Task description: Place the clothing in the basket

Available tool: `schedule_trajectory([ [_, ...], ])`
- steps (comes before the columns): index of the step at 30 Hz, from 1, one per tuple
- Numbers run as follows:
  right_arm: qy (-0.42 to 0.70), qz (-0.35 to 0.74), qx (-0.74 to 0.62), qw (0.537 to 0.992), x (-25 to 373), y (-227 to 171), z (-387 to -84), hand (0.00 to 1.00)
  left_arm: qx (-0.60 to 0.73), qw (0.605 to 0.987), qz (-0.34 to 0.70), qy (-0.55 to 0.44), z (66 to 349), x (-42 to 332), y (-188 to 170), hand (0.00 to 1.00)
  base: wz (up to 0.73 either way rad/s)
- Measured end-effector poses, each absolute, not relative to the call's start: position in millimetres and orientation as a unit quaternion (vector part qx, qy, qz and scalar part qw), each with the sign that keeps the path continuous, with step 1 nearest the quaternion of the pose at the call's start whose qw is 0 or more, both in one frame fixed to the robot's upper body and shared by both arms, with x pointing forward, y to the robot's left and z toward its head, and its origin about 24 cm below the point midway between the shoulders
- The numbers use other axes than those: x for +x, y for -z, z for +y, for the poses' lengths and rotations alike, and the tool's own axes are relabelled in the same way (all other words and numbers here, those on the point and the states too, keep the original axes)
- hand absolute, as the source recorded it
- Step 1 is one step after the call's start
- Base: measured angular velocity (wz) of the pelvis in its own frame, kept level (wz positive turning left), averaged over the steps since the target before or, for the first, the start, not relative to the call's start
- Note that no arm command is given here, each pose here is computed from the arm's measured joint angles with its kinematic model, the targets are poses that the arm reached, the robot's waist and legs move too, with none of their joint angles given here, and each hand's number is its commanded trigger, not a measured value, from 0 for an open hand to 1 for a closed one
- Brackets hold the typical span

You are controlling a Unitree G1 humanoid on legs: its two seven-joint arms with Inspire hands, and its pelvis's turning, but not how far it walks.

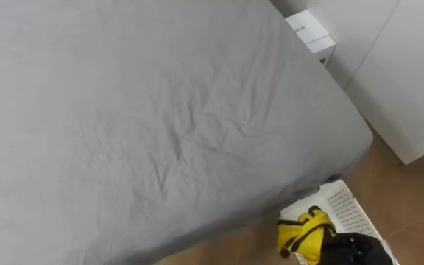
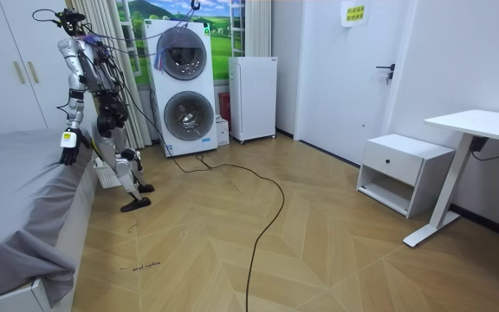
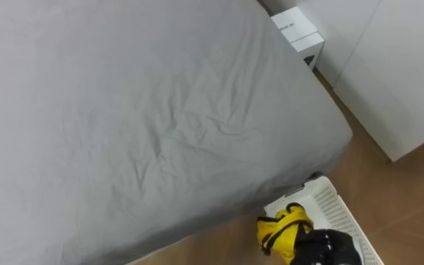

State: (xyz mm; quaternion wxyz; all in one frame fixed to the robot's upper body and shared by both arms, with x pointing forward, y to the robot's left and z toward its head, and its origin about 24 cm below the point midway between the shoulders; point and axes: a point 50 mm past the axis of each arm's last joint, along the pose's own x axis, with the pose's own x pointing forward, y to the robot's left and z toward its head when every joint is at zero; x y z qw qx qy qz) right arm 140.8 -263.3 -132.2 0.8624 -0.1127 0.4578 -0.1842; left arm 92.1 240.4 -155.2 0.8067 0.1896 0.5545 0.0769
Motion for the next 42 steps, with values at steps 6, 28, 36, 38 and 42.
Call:
schedule_trajectory([
  [6,0.191,0.473,-0.114,0.853,136,135,-268,0.0,0.188,0.812,0.548,-0.072,239,94,155,0.0,0.01],
  [28,0.246,0.461,-0.138,0.842,127,128,-295,0.0,0.193,0.805,0.559,-0.041,233,89,159,0.0,0.0],
  [36,0.26,0.457,-0.149,0.838,126,122,-310,0.0,0.192,0.807,0.559,-0.029,230,91,159,0.0,-0.01],
  [38,0.26,0.455,-0.149,0.838,127,121,-310,0.0,0.192,0.806,0.559,-0.029,230,91,159,0.0,-0.02],
  [42,0.259,0.45,-0.149,0.842,130,120,-310,0.0,0.191,0.806,0.559,-0.028,230,90,159,0.0,-0.04],
])
